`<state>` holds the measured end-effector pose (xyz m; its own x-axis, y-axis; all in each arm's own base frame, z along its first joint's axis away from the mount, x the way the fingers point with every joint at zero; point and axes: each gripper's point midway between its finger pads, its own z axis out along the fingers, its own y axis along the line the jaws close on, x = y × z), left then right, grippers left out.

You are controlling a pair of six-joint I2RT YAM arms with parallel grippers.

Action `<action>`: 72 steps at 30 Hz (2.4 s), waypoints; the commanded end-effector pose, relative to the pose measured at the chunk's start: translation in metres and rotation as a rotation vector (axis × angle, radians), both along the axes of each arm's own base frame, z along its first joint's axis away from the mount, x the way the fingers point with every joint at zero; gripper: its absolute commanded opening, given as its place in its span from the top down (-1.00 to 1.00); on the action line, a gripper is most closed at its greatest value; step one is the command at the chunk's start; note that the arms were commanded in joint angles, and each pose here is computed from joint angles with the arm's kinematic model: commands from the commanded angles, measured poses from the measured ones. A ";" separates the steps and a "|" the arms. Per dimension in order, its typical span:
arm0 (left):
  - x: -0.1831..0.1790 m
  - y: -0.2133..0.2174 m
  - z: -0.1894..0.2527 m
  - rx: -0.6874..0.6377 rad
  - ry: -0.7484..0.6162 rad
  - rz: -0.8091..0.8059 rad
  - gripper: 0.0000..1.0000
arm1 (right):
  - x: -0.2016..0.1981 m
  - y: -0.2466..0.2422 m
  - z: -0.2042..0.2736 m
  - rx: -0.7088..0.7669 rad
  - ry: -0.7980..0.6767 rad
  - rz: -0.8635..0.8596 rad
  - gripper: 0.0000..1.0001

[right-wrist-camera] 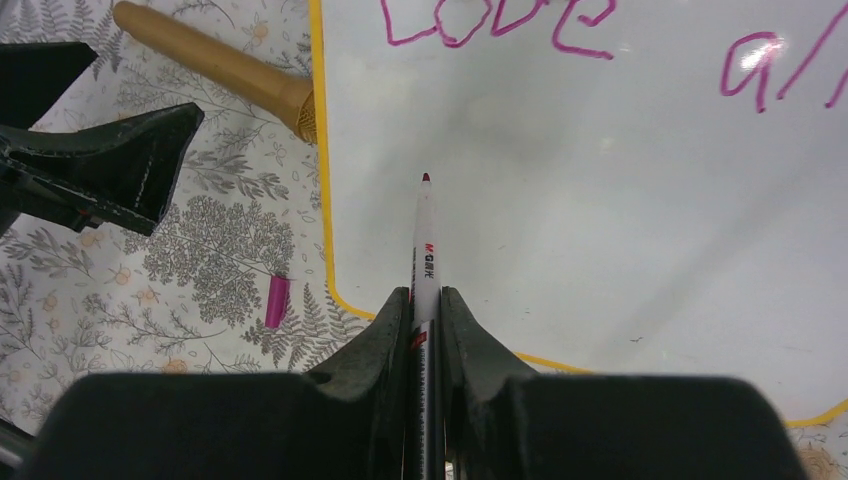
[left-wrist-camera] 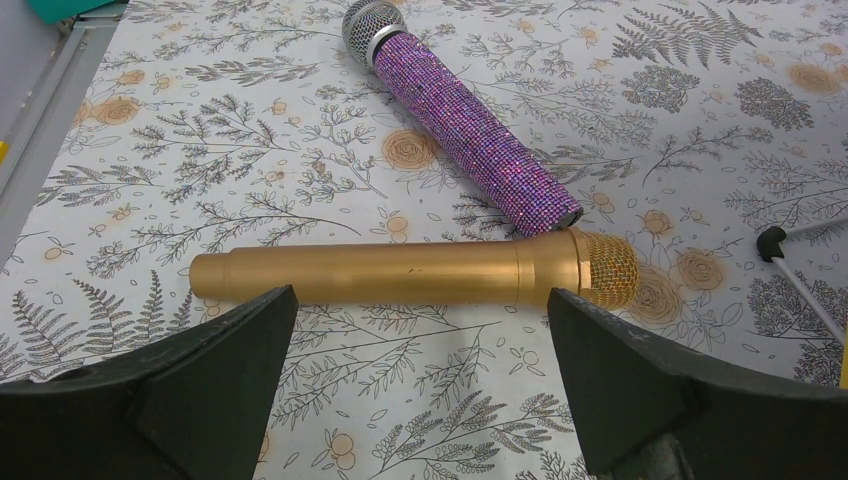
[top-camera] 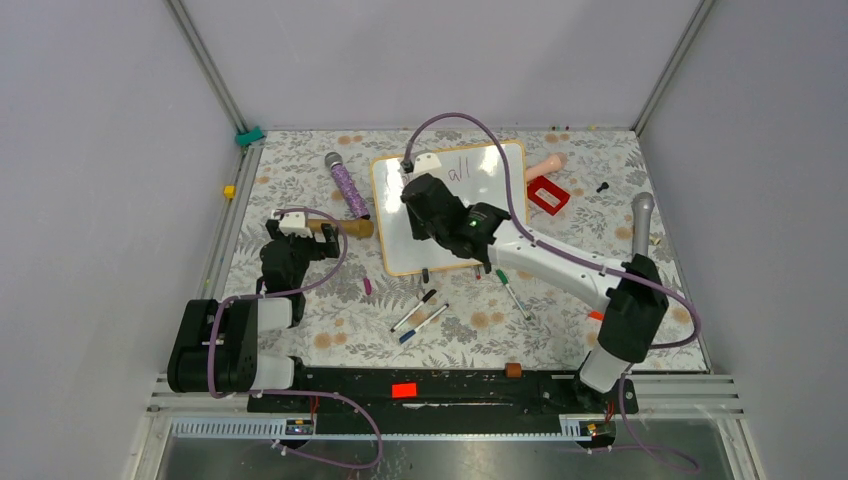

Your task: Write a sentence on the whiteboard

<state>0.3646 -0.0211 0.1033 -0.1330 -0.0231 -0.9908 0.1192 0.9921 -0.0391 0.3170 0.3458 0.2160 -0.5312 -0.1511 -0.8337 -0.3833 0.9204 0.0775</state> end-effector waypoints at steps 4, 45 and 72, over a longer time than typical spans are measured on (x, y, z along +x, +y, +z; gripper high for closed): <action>0.005 -0.003 0.022 0.015 -0.084 -0.022 -0.98 | 0.002 0.027 0.020 -0.008 -0.052 0.015 1.00; 0.005 -0.003 0.022 0.015 -0.084 -0.023 -0.98 | 0.021 0.040 -0.003 -0.152 -0.029 -0.075 1.00; 0.005 -0.003 0.022 0.015 -0.083 -0.022 -0.97 | 0.032 0.033 -0.013 -0.149 0.015 -0.090 1.00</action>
<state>0.3651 -0.0211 0.1048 -0.1269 -0.0231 -0.9916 0.1195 0.9921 -0.0384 0.3414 0.3754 0.1917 -0.5633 -0.2584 -0.7848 -0.3151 0.9452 -0.0850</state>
